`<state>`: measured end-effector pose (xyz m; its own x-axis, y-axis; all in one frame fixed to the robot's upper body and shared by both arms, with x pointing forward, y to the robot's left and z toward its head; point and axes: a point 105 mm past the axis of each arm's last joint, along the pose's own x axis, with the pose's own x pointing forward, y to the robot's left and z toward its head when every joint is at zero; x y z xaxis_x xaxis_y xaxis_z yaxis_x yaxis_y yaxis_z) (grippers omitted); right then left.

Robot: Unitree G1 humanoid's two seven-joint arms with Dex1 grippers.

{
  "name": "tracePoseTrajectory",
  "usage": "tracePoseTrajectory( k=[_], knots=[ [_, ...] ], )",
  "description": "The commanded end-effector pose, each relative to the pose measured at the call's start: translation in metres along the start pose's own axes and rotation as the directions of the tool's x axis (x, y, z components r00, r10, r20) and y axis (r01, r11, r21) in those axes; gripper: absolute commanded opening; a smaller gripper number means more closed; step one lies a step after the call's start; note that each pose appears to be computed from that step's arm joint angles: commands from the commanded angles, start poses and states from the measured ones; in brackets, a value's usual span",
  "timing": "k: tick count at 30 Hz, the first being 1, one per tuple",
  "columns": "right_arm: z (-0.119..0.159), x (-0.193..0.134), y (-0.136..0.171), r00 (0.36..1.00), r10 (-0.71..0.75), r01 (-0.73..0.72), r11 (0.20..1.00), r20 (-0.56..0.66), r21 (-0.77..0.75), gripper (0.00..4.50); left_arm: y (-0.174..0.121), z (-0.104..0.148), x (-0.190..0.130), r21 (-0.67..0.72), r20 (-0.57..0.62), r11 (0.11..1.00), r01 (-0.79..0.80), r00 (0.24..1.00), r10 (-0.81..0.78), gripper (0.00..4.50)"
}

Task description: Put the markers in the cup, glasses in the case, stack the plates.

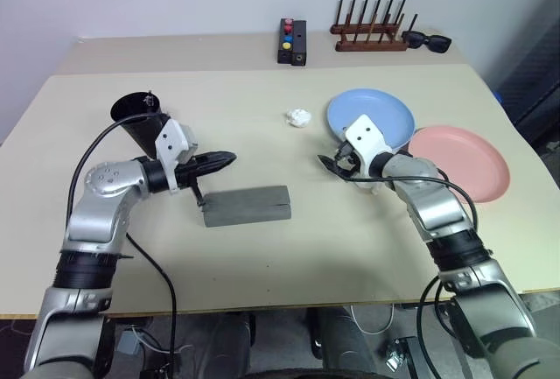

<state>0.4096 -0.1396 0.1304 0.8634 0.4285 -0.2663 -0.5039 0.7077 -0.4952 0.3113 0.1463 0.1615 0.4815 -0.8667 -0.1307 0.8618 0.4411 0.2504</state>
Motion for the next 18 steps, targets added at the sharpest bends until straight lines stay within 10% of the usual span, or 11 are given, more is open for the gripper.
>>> tracePoseTrajectory(
  k=[1, 6, 13, 18],
  knots=[
    [-0.002, 0.01, -0.016, 0.997, -0.072, 0.072, 0.997, -0.02, -0.035, 4.5, -0.02, 0.021, 0.003, 0.0, 0.071, 0.999, 0.04, 0.997, -0.04, 0.03],
    [-0.009, 0.02, -0.021, 0.995, -0.086, 0.085, 0.996, -0.059, -0.033, 3.65, -0.034, 0.026, 0.007, -0.048, 0.106, 0.998, 0.036, 0.994, -0.03, 0.0],
    [-0.004, 0.022, -0.022, 0.995, -0.087, 0.085, 0.995, -0.04, -0.048, 0.05, -0.032, 0.026, 0.01, -0.076, 0.147, 0.997, -0.022, 0.989, 0.033, 0.0],
    [0.009, 0.016, -0.029, 0.992, -0.126, 0.126, 0.985, 0.014, -0.115, 0.05, -0.033, 0.029, 0.012, -0.088, 0.186, 0.996, -0.026, 0.982, 0.042, 0.0]
  ],
)
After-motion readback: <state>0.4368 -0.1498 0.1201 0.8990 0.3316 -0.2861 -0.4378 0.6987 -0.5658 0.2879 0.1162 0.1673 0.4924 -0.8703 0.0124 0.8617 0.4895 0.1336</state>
